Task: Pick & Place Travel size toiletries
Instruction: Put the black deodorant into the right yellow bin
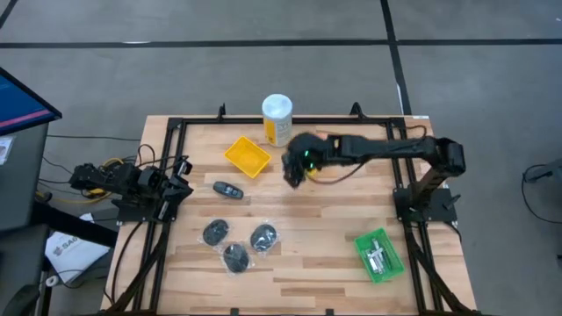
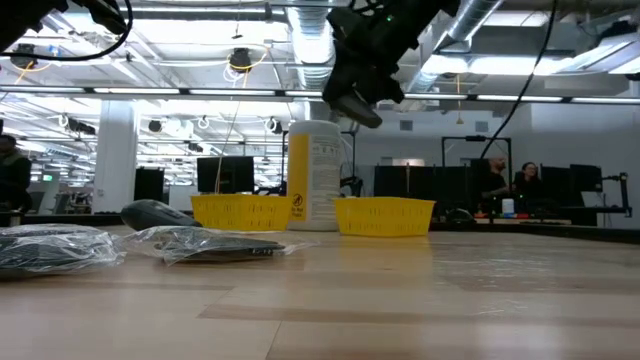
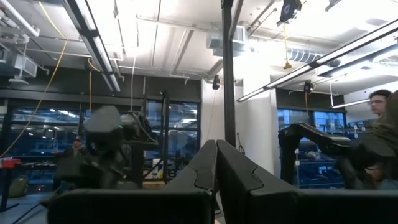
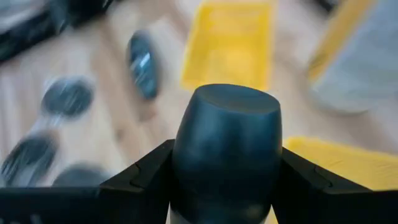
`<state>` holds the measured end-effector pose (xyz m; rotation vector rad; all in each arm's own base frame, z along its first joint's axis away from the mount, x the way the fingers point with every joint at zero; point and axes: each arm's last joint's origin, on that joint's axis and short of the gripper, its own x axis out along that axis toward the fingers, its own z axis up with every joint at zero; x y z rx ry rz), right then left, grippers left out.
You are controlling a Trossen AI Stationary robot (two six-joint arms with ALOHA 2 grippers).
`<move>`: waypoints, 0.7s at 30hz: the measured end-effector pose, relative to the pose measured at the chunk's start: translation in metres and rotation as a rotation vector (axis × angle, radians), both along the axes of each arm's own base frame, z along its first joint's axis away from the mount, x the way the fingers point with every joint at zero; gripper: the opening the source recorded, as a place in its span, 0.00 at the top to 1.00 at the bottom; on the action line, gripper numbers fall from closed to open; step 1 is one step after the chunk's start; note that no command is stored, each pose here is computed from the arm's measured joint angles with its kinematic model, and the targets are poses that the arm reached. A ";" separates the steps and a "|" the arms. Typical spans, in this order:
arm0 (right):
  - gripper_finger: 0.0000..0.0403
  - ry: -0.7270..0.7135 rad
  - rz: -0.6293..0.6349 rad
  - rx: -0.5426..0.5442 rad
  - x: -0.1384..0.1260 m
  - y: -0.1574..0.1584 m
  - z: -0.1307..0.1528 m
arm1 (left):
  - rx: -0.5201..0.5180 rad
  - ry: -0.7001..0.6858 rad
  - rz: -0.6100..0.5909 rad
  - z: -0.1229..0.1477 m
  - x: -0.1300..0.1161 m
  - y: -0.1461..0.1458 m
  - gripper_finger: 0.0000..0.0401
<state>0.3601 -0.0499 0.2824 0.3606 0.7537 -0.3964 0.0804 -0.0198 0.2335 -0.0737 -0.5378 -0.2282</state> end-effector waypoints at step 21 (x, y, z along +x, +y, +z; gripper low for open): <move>0.51 0.314 -0.420 0.002 -0.014 -0.097 -0.069 | -0.023 0.006 0.038 0.000 0.000 0.001 0.99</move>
